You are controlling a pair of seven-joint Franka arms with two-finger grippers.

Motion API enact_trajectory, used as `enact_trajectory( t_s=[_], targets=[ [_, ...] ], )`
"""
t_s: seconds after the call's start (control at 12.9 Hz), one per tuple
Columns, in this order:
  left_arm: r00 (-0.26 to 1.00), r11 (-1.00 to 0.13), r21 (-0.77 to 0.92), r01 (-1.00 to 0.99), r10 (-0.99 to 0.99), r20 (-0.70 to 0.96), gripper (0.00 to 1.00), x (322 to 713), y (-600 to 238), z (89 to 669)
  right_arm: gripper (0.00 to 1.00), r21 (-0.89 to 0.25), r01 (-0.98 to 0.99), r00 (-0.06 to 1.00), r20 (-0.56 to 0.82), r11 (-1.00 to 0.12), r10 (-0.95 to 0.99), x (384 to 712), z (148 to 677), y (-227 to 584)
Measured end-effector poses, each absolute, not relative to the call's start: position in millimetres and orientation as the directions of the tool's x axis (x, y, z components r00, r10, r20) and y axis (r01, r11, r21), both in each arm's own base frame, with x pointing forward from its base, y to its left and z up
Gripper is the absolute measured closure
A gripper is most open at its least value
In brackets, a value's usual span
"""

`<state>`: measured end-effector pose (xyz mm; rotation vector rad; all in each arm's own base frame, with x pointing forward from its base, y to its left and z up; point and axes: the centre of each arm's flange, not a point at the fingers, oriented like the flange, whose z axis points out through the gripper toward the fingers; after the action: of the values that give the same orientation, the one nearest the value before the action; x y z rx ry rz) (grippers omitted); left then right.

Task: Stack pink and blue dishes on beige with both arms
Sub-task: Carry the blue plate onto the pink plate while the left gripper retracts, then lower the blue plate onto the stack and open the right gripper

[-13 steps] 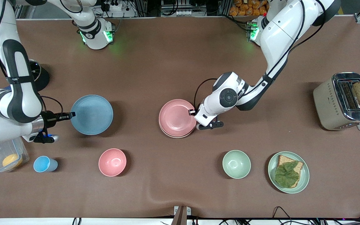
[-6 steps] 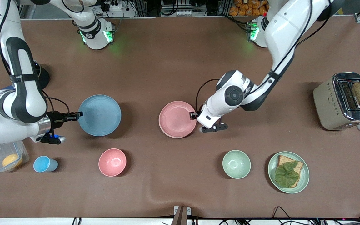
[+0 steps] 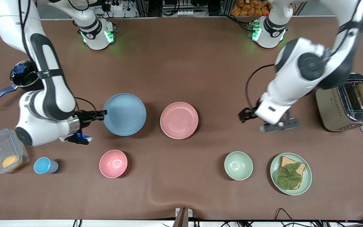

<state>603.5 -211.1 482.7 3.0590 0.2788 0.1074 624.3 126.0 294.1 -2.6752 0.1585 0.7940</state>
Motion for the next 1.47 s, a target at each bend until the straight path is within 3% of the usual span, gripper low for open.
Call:
enact_trajectory(
  t_s=[0.31, 0.62, 1.47],
  targets=[
    [0.985, -0.987, -0.004, 0.158, 0.158, 0.072, 0.0, 594.9, -132.8, 547.8, 0.95, -0.292, -0.19, 0.832, -0.554, -0.937, 0.004, 611.9, 269.1, 206.0],
    [0.981, -0.983, -0.025, 0.18, 0.178, 0.074, 0.0, 585.2, -113.0, 596.7, 0.95, -0.332, -0.17, 0.848, -0.529, -0.928, 0.034, 597.7, 240.0, 276.9],
    [0.994, -0.997, -0.042, 0.067, 0.063, 0.085, 0.0, 584.6, -87.4, 611.4, 0.95, -0.383, -0.197, 0.893, -0.45, -0.902, -0.004, 600.7, 203.9, 323.0]
  ],
)
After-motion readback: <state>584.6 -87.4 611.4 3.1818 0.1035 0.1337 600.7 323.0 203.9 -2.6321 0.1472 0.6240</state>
